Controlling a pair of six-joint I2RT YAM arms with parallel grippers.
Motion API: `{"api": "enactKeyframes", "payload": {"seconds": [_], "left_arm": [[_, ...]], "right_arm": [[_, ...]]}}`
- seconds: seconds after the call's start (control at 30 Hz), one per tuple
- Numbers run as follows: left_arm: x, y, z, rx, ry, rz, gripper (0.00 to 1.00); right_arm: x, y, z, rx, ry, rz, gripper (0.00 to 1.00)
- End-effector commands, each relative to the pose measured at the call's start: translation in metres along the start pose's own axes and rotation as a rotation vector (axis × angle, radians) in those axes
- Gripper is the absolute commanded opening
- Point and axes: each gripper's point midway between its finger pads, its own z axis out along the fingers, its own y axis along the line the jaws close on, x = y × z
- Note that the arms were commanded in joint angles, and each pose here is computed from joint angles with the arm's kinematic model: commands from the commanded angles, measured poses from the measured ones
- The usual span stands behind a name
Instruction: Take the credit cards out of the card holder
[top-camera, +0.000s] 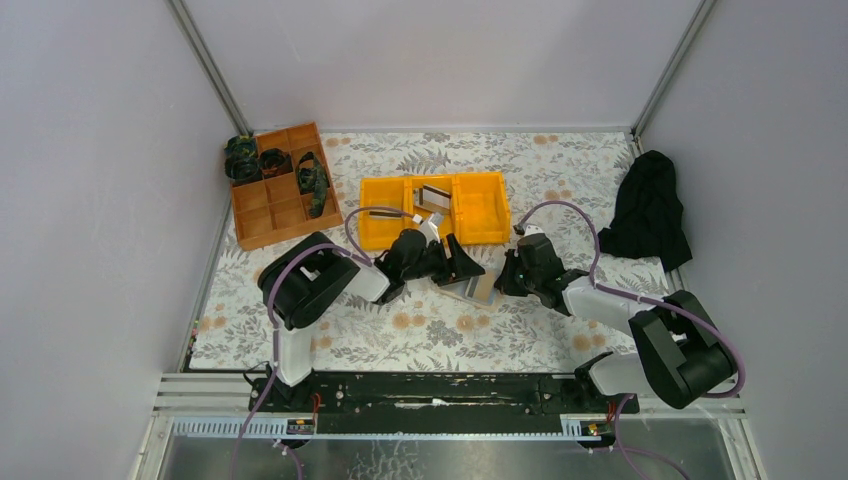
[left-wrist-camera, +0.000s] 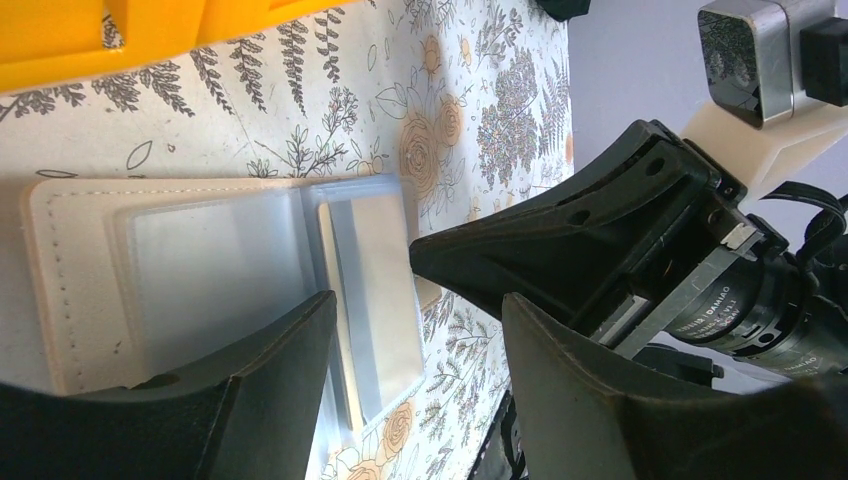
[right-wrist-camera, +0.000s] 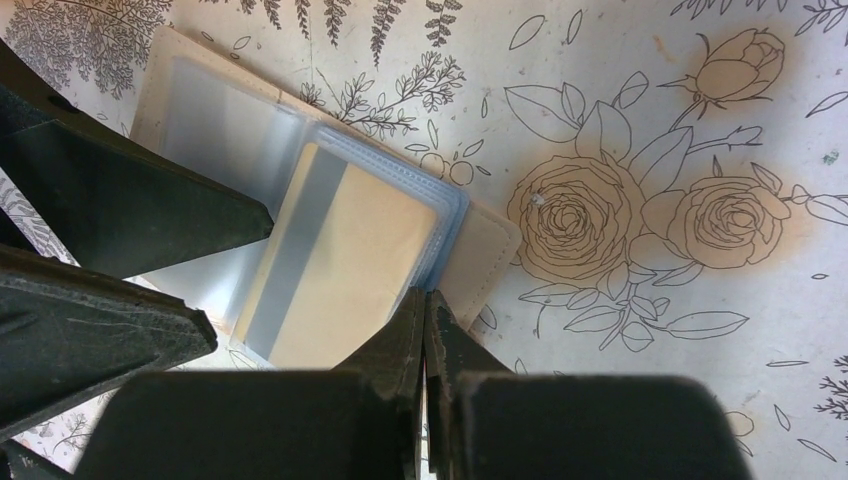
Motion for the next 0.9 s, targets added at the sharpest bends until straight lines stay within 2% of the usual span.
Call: {"api": "enactKeyframes", "payload": {"seconds": [0.0,0.23,0.43,0.87], "left_arm": [[-0.008,-0.021,-0.004,0.082,-0.029,0.042,0.68],[0.002,-0.019,-0.002,0.103,0.007,0.016,0.66],[0.008,-0.048,-0.004,0.271,0.048,-0.073,0.64],[0.010,-0.070,-0.011,0.399,0.073,-0.096,0.63]], "right_arm": [[0.021,-0.005,-0.004,0.017,0.076,-0.005,0.00],[0.022,-0.005,0.000,0.017,0.079,-0.002,0.00],[0.024,-0.005,0.003,0.014,0.089,0.003,0.00],[0.027,-0.006,0.006,0.016,0.094,0.005,0.00]]}}
